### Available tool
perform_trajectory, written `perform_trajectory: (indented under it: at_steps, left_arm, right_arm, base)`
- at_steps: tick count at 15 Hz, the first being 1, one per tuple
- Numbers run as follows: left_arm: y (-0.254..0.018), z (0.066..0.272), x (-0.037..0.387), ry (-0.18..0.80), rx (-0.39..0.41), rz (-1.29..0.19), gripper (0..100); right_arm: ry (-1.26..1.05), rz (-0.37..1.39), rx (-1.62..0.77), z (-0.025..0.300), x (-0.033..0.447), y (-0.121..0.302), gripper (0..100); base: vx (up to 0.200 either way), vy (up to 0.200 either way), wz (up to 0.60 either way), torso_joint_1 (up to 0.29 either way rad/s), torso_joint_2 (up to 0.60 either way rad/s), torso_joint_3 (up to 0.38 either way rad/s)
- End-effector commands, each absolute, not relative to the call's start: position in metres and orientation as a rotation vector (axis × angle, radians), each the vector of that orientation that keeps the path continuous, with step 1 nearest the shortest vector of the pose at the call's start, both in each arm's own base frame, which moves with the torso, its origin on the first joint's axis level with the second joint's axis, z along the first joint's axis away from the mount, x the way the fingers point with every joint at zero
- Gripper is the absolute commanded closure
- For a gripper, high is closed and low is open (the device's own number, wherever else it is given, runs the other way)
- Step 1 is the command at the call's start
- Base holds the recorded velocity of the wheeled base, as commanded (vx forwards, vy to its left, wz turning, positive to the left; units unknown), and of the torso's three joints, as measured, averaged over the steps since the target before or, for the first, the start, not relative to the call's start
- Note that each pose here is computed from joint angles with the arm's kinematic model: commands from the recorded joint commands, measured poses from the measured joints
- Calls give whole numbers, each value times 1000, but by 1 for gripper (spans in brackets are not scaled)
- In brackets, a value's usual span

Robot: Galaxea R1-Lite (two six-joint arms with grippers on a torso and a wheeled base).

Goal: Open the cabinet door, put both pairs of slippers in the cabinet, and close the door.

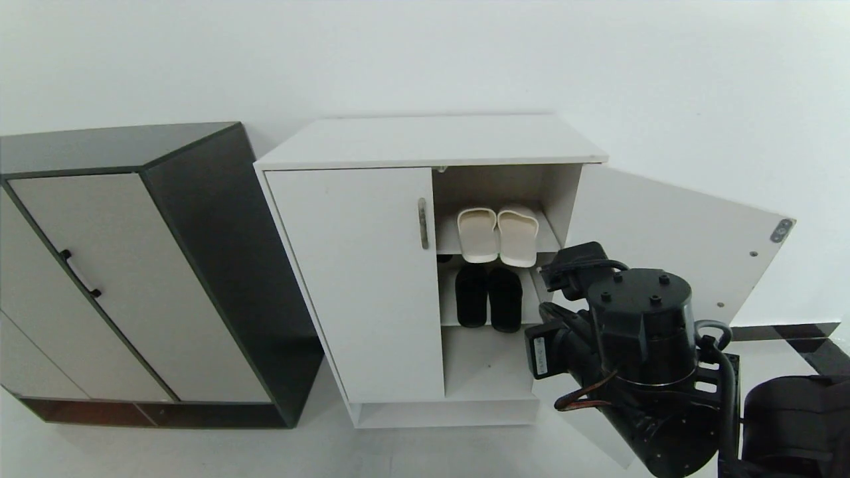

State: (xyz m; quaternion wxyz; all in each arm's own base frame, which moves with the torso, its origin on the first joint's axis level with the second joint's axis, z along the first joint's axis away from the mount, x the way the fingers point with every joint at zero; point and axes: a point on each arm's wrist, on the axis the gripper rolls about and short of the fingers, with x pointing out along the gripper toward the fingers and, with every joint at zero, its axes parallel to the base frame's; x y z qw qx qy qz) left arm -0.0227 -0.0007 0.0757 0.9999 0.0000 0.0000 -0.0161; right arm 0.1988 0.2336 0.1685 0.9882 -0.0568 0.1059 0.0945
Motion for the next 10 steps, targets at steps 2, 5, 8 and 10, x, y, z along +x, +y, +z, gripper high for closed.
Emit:
perform_trajectory:
  at_steps: [2, 5, 8, 10]
  left_arm:
    - [-1, 76, -23, 0, 0, -32, 100]
    - [-1, 76, -23, 0, 0, -32, 100]
    - [-1, 76, -23, 0, 0, -32, 100]
    - [-1, 76, -23, 0, 0, -32, 100]
  right_arm:
    - [212, 190, -114, 169, 199, 234, 100]
    - [212, 190, -114, 169, 199, 234, 100]
    - [212, 190, -114, 169, 199, 234, 100]
    - [213, 190, -115, 168, 199, 234, 100]
  base:
    - [0, 0, 0, 161, -481, -320]
    - [0, 0, 0, 183, -487, -312]
    - [0, 0, 0, 194, -505, -310]
    - [0, 0, 0, 215, -513, -308]
